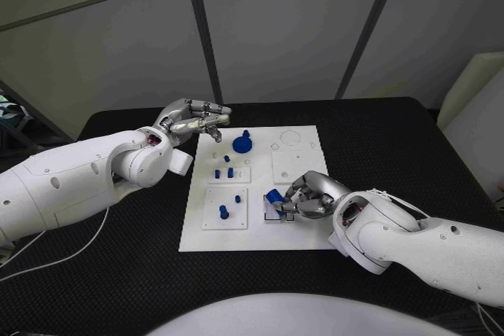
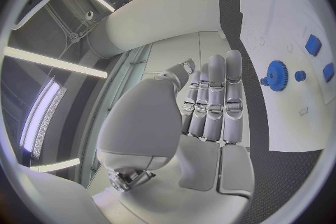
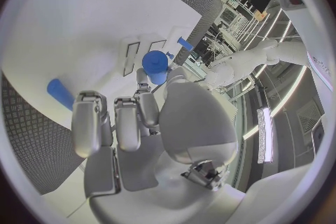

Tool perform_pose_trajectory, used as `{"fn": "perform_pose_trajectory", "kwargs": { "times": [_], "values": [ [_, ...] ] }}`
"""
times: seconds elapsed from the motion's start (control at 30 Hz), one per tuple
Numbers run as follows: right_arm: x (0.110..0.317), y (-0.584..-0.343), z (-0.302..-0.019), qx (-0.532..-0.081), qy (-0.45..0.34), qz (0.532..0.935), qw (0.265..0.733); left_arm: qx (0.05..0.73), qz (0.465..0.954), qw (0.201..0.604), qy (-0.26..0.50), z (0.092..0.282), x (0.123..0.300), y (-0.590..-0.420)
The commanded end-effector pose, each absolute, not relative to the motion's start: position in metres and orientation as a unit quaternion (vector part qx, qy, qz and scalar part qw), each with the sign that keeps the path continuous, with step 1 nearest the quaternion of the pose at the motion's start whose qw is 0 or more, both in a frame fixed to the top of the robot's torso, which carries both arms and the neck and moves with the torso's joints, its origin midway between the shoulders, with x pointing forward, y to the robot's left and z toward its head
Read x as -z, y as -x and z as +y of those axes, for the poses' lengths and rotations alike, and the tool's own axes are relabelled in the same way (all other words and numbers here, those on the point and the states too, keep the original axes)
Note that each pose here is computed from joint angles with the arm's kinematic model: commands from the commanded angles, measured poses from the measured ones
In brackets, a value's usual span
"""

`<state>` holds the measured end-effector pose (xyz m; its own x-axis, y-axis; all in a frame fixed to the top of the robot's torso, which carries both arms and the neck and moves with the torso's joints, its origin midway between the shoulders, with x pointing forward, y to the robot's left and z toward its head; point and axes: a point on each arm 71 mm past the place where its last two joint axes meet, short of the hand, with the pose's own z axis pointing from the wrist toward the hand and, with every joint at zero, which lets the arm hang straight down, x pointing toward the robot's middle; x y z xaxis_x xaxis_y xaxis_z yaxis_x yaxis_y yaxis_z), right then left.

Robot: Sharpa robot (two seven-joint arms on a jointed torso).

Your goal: Assemble the parts on the task board

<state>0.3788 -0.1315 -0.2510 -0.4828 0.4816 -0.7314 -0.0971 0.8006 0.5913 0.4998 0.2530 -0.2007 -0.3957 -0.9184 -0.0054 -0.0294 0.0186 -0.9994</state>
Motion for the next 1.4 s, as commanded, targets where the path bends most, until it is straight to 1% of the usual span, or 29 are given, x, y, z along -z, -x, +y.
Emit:
{"fn": "perform_pose_trajectory", "kwargs": {
  "times": [0.03,0.5,0.93,1.27,1.4],
  "values": [
    [0.2527,-0.3793,-0.1305,-0.282,-0.116,0.819,0.486,0.584,0.599,0.382,0.392,0.2519,0.1990,-0.4995],
    [0.2542,-0.3803,-0.1285,-0.278,-0.111,0.822,0.484,0.583,0.600,0.382,0.393,0.2529,0.1991,-0.4995],
    [0.2529,-0.3821,-0.1267,-0.281,-0.111,0.814,0.496,0.582,0.603,0.378,0.394,0.2521,0.1998,-0.4994],
    [0.2489,-0.3777,-0.1247,-0.302,-0.089,0.810,0.495,0.579,0.604,0.379,0.396,0.2528,0.2009,-0.5006],
    [0.2481,-0.3769,-0.1248,-0.302,-0.080,0.809,0.498,0.579,0.604,0.378,0.395,0.2520,0.2011,-0.5009]
  ]
}}
